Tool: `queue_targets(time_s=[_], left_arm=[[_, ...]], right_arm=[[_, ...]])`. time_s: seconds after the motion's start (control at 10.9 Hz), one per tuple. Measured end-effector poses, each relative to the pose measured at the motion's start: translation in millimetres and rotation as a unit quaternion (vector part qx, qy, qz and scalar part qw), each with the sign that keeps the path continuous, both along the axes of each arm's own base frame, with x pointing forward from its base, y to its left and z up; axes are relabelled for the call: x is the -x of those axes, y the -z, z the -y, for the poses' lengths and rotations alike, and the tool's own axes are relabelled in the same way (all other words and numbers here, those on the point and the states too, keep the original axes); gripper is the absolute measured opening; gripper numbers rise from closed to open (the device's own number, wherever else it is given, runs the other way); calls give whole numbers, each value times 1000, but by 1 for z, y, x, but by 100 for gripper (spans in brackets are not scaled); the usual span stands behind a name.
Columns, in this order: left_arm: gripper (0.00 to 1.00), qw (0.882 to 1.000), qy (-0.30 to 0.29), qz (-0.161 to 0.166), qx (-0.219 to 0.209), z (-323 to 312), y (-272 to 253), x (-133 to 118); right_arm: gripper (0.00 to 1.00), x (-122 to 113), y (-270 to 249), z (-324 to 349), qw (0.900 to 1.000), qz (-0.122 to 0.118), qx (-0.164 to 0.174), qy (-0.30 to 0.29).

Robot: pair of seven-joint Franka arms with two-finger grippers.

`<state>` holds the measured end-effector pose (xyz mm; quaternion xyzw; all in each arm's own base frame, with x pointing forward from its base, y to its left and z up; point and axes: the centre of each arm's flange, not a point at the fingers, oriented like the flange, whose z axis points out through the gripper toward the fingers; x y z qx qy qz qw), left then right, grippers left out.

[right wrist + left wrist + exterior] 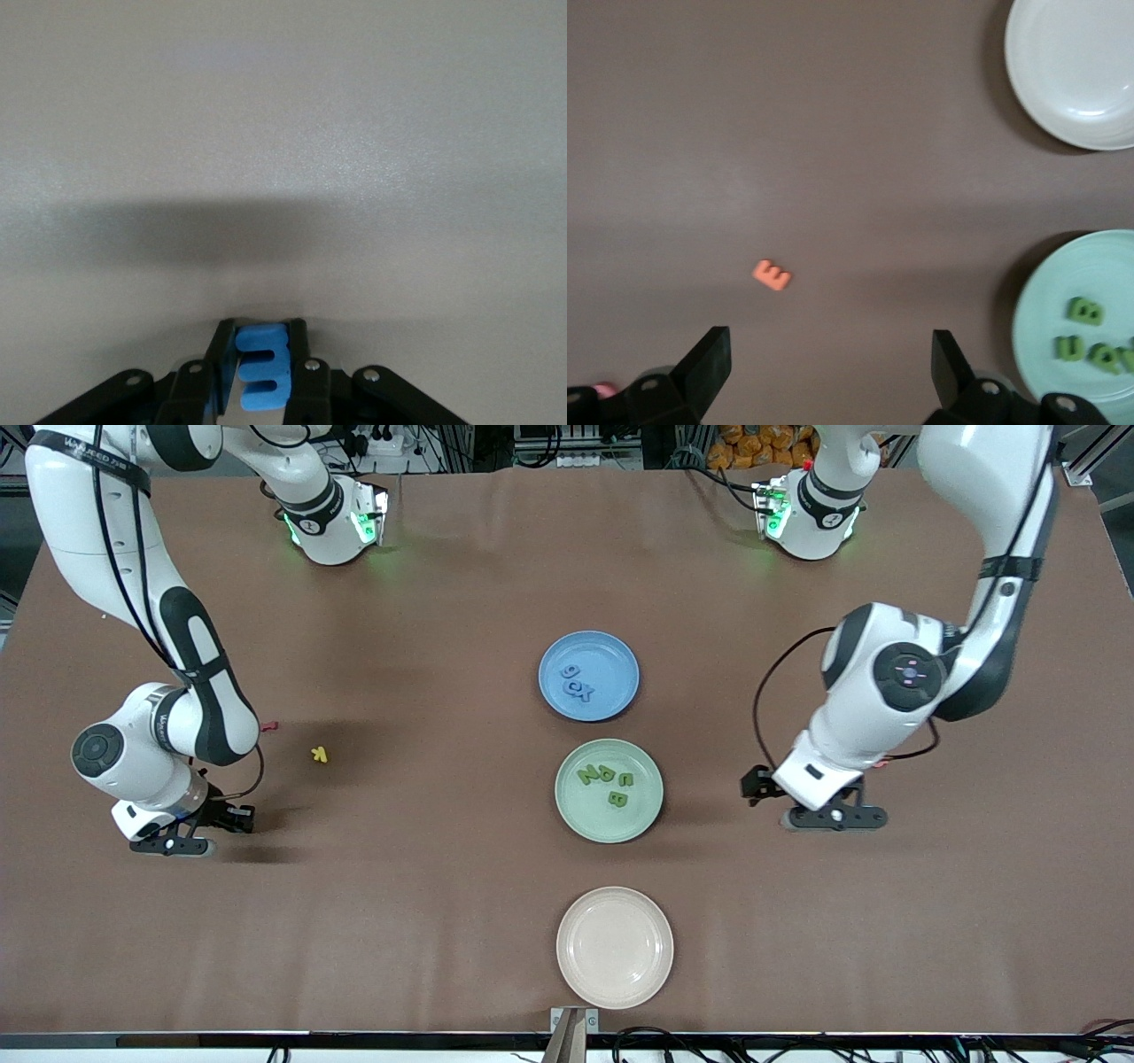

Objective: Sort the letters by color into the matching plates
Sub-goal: 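Carry 3 to the blue plate while the left gripper withdraws upward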

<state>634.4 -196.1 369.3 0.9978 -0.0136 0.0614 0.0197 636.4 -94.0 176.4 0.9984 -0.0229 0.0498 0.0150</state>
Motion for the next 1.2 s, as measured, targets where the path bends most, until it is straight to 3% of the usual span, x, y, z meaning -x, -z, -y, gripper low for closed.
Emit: queue_targets(time_s=[0.28,0.46,0.92,1.2], left_arm=[[100,999,18,-42,-27,-75,-29,-6],[100,997,10,-73,-20,-99,-72,-5],[100,996,-16,-87,-25,-111,-171,13],[100,998,-20,-54,-21,-114,-224,27]], right_arm=[[28,0,-2,0,1000,1,0,0],[28,-2,-9,-2,1000,6,-1,-1],[28,-10,-57,-21,1000,-8,-26,13],[28,-13,-82,-80,998,-16,-43,39]])
